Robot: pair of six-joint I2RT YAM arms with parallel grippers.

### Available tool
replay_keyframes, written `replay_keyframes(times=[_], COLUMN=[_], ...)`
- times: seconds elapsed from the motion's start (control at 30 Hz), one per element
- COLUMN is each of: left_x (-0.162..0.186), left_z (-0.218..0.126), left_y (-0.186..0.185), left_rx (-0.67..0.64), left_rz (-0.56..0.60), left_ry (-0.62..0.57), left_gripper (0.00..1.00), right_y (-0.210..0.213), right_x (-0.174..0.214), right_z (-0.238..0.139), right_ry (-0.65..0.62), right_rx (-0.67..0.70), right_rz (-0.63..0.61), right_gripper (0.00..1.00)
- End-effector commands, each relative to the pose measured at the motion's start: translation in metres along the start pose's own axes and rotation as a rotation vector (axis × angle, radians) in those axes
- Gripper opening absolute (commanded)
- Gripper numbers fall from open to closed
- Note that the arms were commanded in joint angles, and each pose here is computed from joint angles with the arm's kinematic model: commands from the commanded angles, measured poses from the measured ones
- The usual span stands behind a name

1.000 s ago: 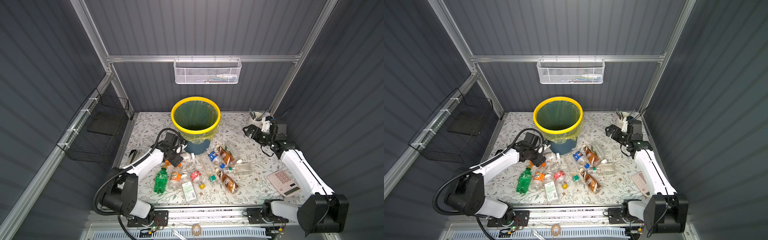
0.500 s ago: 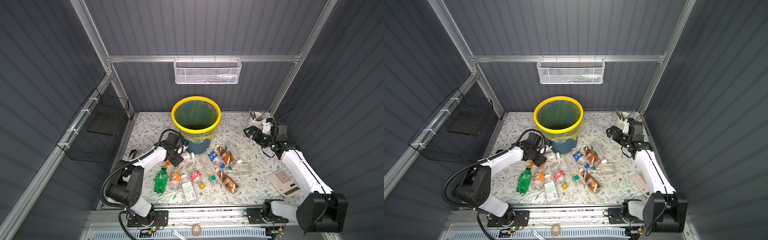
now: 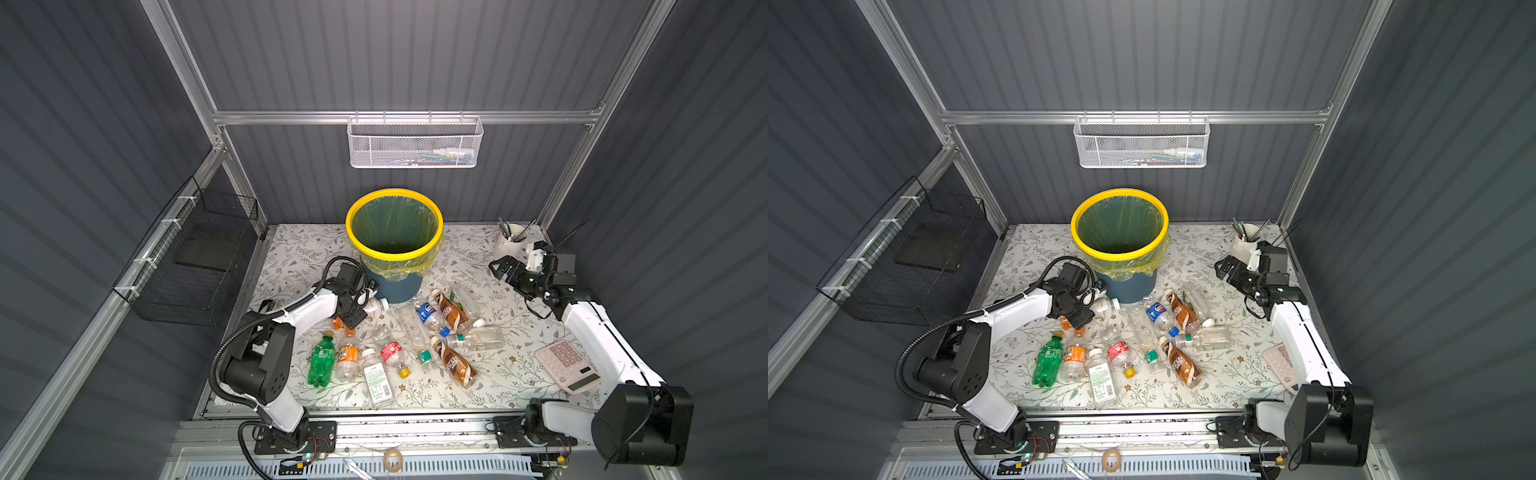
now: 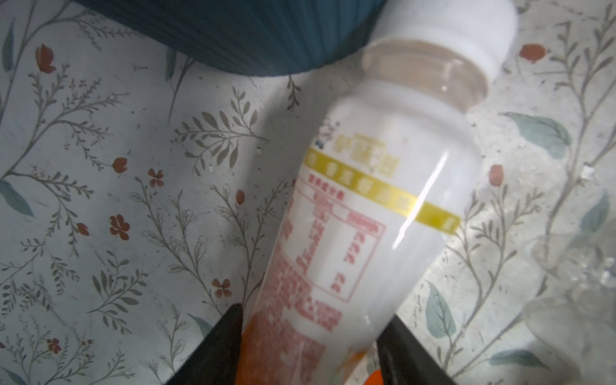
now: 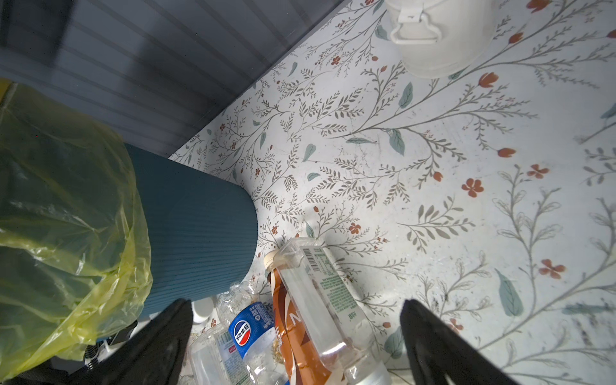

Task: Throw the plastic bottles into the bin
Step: 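Grasp the white-capped orange-label bottle beside the bin with the left gripper, then lift the white-capped bottle over the bin and open the left gripper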

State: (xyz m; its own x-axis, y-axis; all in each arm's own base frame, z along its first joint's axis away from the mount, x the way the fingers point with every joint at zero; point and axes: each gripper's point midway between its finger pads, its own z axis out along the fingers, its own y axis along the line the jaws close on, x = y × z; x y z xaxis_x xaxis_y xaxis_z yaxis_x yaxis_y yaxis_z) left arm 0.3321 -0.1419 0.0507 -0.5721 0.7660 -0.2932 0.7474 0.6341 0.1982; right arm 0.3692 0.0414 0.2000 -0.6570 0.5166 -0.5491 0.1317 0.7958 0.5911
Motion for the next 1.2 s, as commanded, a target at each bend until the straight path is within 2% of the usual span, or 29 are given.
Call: replay_keyframes(times=[0.0,0.47,0.7,1.0,1.07,1.17], left_x=[-0.002,0.019,0.024,0.018,0.020,0.028], left_z=[0.001,-0.007,-0.026,-0.090,-0.110,-0.148], left_y=[0.009,0.033,0.065,0.114,0.124,0.144], left_rx=[-0.024,-0.123,-0.221,-0.372,-0.397,-0.410], left_rz=[-0.030,-0.119,-0.261,-0.530,-0.620,-0.821], left_ry=[0.008,0.050,0.003,-0.201,-0.276,-0.447], left_gripper=[0.61,0.49,0.48,0.44,0.44,0.43], right_y=[-0.002,-0.009,-0.010,-0.019,-0.023,-0.028], right_x=[0.000,0.002,0.004,0.006,0.006,0.007], right_z=[-0.003,-0.006,-0.007,-0.011,-0.013,-0.016], right_ry=[-0.004,-0.008,-0.008,-0.018,-0.025,-0.034], right_rx=[-0.002,0.008,0.007,0.025,0.032,0.040], right_rz=[-0.009,0.004,0.010,0.018,0.027,0.034], right_gripper=[0.99,0.99,0.99,0.99,0.99,0.99])
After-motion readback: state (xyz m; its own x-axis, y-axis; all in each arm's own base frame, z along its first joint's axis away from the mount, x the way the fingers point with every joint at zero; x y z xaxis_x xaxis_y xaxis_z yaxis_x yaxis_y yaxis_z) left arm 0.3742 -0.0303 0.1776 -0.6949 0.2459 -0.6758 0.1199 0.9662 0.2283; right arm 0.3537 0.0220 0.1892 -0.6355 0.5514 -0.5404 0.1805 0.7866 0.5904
